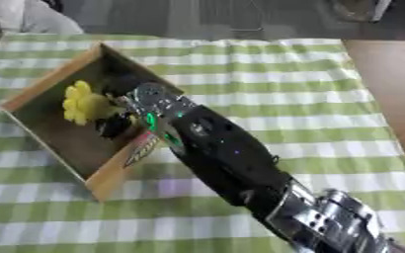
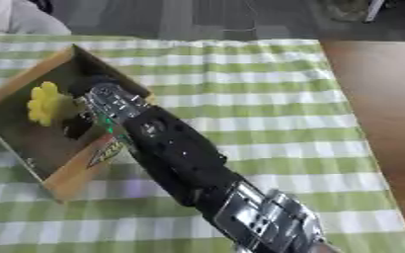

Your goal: Pick up objects on the table and place them in the box.

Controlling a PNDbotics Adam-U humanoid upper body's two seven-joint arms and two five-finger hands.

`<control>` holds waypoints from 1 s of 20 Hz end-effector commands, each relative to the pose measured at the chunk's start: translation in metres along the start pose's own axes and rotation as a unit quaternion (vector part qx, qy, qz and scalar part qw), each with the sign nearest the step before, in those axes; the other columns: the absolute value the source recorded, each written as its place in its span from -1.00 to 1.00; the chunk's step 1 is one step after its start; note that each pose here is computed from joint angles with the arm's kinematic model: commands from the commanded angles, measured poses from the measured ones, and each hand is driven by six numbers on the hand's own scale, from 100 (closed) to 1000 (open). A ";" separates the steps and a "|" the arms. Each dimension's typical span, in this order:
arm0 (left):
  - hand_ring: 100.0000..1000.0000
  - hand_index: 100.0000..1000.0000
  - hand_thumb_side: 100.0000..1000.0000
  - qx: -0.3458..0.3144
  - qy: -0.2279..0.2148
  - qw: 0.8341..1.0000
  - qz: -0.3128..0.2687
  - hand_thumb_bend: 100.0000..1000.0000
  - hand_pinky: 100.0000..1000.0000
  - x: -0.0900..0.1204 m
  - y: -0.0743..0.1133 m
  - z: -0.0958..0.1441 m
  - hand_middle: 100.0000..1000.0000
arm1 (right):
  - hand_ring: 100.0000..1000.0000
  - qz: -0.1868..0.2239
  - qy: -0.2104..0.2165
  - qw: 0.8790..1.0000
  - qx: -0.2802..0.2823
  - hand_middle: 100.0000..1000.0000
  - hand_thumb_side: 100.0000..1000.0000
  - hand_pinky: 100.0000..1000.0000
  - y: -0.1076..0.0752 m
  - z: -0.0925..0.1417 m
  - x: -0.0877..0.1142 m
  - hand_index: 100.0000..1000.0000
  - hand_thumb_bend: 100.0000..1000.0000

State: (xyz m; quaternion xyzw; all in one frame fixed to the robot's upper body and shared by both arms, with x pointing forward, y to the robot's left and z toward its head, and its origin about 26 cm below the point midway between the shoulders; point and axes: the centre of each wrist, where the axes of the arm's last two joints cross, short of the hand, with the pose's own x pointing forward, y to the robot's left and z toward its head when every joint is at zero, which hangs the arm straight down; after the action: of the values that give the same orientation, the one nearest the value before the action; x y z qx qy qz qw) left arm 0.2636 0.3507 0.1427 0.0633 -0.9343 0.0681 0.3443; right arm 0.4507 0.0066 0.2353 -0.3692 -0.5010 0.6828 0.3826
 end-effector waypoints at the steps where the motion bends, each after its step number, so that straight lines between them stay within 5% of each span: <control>1: 0.21 0.41 0.80 -0.009 -0.015 1.000 -0.003 -1.00 0.44 0.006 -0.001 -0.006 0.11 | 0.79 0.002 -0.004 1.000 -0.014 0.36 0.27 0.61 -0.015 0.003 0.006 0.86 -0.50; 3: 0.21 0.41 0.80 -0.010 -0.015 1.000 -0.004 -1.00 0.44 0.006 0.000 -0.006 0.11 | 0.85 0.001 -0.005 1.000 -0.008 0.46 0.25 0.65 -0.015 0.003 0.007 0.94 -0.02; 7: 0.21 0.41 0.80 -0.010 -0.014 1.000 -0.004 -1.00 0.44 0.006 0.000 -0.006 0.11 | 0.91 -0.001 -0.005 1.000 -0.002 0.58 0.24 0.69 -0.016 0.003 0.008 1.00 0.41; 15: 0.21 0.41 0.80 -0.008 -0.014 1.000 -0.004 -1.00 0.44 0.007 0.000 -0.006 0.11 | 0.89 -0.011 -0.027 0.999 -0.046 0.58 0.22 0.72 -0.043 0.019 0.010 1.00 0.42; 20: 0.21 0.41 0.80 -0.005 -0.014 1.000 -0.008 -1.00 0.44 0.007 0.002 -0.006 0.11 | 0.85 -0.026 -0.048 0.991 -0.118 0.53 0.46 0.72 -0.078 0.044 0.000 1.00 0.23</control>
State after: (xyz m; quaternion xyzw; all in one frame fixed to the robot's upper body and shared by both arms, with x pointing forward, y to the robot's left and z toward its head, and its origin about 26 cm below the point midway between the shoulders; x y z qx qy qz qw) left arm 0.2636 0.3507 0.1427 0.0632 -0.9341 0.0681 0.3447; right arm 0.4299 0.0090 0.2962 -0.3584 -0.5788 0.6450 0.3472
